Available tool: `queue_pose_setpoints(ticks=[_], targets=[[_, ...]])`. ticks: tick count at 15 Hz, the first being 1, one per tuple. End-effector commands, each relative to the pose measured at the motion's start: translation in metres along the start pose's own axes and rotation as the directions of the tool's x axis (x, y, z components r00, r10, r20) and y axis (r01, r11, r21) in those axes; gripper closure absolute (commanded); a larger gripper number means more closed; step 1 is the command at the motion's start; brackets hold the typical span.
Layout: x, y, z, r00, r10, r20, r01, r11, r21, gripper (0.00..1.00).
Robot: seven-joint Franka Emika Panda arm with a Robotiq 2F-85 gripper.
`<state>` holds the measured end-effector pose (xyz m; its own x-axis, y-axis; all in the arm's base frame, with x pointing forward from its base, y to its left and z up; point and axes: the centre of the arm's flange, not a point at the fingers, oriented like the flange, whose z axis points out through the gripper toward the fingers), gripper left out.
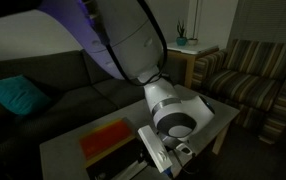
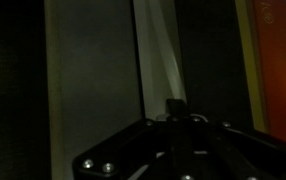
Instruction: Open the black book
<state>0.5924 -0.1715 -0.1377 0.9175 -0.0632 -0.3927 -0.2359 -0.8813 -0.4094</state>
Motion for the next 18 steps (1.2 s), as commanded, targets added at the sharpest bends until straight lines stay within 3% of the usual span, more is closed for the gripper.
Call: queue_pose_setpoints(ticks=[1, 8, 18], targets=[[0.025, 0.003, 0.006, 0.996, -0.068, 0.053, 0.060, 0.988, 0.141, 1.00], [0.017, -0.023, 0.008, 0.977, -0.131, 0.168, 0.084, 0.963, 0.257, 1.00], [0.016, -0.104, 0.045, 0.919, -0.302, 0.255, 0.227, 0.931, 0.287, 1.00]])
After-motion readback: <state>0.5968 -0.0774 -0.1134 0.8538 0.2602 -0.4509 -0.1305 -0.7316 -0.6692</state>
